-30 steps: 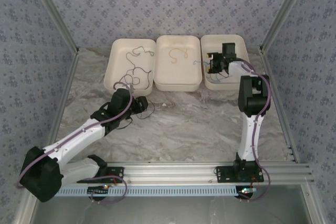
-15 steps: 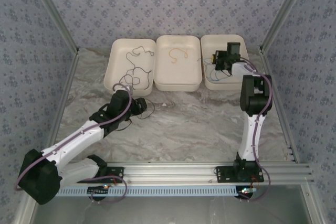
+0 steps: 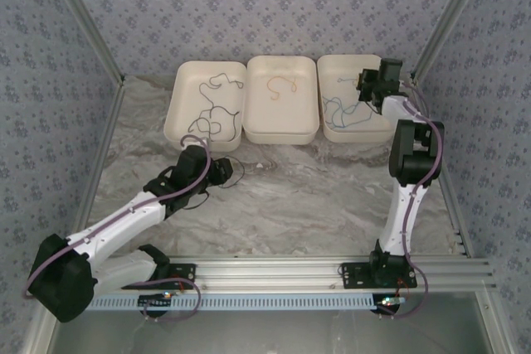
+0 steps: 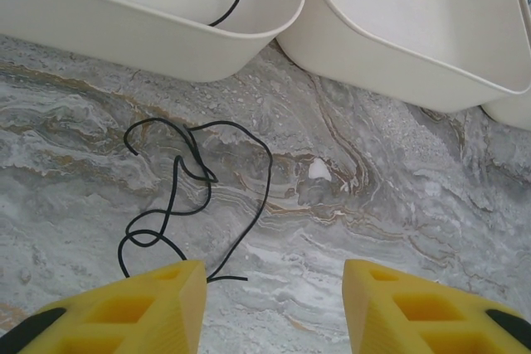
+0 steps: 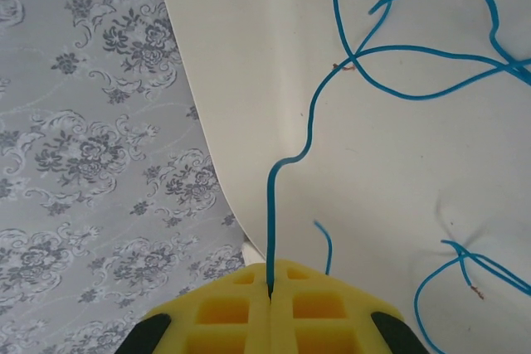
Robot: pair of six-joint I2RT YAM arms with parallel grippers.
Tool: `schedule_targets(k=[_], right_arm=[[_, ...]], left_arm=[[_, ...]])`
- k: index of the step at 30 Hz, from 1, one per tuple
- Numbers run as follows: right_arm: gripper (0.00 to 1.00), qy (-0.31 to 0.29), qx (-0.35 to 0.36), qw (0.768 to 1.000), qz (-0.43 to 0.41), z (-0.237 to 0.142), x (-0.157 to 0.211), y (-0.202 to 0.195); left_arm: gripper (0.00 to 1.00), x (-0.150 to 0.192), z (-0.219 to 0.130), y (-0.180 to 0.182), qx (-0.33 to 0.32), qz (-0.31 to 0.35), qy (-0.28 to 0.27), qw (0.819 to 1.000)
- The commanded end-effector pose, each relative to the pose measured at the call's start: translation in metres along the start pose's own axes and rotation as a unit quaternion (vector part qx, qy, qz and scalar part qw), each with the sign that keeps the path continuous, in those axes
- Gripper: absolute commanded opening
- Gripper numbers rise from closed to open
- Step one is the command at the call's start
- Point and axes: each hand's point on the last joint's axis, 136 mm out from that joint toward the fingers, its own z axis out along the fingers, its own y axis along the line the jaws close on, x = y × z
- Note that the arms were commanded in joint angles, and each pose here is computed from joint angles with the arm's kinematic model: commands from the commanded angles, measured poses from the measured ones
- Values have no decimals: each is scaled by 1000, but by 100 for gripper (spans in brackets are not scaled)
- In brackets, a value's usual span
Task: Untangle the cables
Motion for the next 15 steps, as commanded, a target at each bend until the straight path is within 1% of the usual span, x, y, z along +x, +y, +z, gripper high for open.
schedule_targets(k=[1,2,3,4,5,7,10,12,15], right_arm=[[29,29,17,999,-23,16,5,-7],[43,31,17,999,-29,15,8,-6],[52,30,13,999,-43,10,11,-1],[60,28,12,997,-65,2,14,4],[65,26,11,996,-85,-6,17,12],[67,19,1,992,-128,-29,27,28],[68,8,-20,986,-167,-67,39,42],[68,0,-22,980,-198,-96,48,44],[67,-2,-28,963,-268,-135,71,36]], left_arm=[[49,-1,5,13,-29,-3,1,1000],[51,-1,6,18,-36,-11,6,999],[53,-1,7,23,-42,-20,13,999],[54,0,10,28,-45,-30,23,998],[54,2,12,32,-48,-36,33,998],[55,4,17,39,-51,-45,43,997],[54,6,24,41,-45,-47,53,996],[52,6,27,39,-38,-44,59,997],[51,13,30,44,-48,-42,72,995]])
